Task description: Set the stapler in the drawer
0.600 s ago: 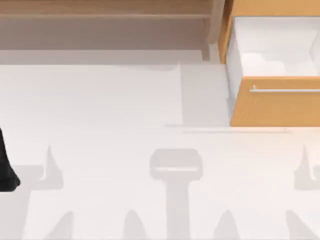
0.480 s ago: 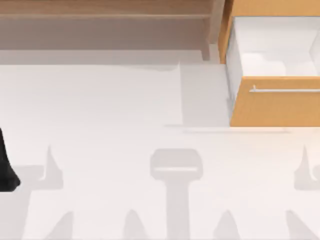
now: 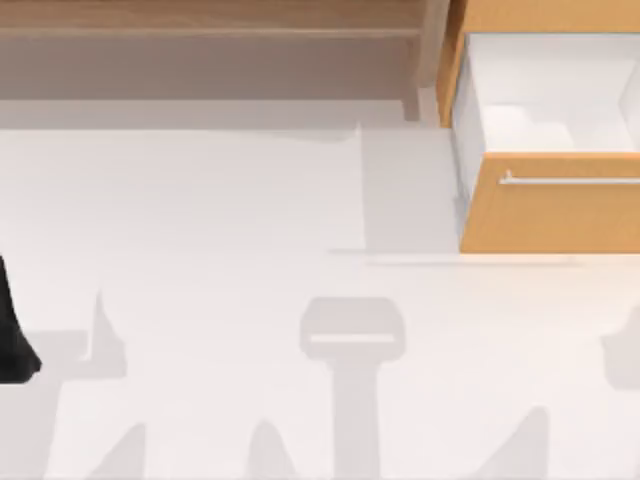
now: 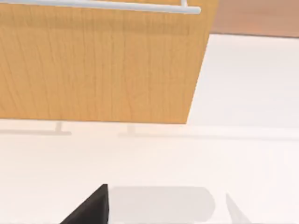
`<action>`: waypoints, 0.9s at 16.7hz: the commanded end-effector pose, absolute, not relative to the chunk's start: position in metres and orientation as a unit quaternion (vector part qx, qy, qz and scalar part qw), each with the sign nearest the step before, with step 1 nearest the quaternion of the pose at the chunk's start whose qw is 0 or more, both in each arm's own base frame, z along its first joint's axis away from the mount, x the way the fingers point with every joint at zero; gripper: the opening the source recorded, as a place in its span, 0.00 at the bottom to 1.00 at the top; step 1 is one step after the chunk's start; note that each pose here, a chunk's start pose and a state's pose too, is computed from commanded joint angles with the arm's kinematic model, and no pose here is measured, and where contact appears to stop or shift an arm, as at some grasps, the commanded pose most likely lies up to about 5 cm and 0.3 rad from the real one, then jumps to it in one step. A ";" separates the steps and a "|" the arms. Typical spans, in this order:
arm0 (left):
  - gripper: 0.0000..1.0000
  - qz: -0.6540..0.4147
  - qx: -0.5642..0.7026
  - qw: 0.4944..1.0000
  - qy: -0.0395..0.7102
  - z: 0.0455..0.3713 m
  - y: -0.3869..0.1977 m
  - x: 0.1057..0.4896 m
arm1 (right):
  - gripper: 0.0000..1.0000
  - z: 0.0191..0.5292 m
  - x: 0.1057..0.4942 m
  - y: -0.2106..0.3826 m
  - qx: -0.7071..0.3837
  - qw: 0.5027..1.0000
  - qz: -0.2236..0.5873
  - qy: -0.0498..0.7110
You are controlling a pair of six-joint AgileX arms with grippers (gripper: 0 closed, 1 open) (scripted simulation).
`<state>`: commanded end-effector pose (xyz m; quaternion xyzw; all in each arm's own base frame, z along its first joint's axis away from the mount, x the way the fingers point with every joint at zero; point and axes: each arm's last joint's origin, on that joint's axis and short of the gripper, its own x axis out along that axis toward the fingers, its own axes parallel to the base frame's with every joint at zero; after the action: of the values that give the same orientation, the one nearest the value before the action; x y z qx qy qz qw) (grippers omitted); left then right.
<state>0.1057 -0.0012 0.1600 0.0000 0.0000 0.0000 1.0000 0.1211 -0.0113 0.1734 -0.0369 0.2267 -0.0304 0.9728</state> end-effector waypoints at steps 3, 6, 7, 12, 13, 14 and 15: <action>1.00 0.000 0.000 1.000 0.000 0.160 -0.001 0.106 | 1.00 0.174 0.138 -0.020 -0.044 0.924 -0.033 0.378; 1.00 0.000 0.000 1.000 0.000 0.160 -0.001 0.106 | 1.00 0.171 0.156 -0.030 -0.041 0.860 -0.026 0.509; 1.00 0.000 0.000 1.000 0.000 0.160 -0.001 0.106 | 1.00 0.170 0.162 -0.033 -0.038 0.838 -0.022 0.544; 1.00 0.000 0.000 1.000 0.000 0.160 -0.001 0.106 | 1.00 0.161 0.184 -0.049 -0.017 0.739 0.003 0.674; 1.00 0.000 0.000 1.000 0.000 0.160 -0.001 0.106 | 1.00 0.160 0.187 -0.051 -0.014 0.726 0.007 0.687; 1.00 0.000 0.000 1.000 0.000 0.160 -0.001 0.106 | 1.00 0.159 0.189 -0.053 -0.011 0.717 0.009 0.697; 1.00 0.000 0.000 1.000 0.000 0.160 -0.001 0.106 | 1.00 0.158 0.190 -0.054 -0.010 0.712 0.011 0.702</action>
<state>0.1057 -0.0012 0.1600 0.0000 0.0000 0.0000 1.0000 0.1896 -0.0536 0.1584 -0.0096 0.7015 0.0109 0.7125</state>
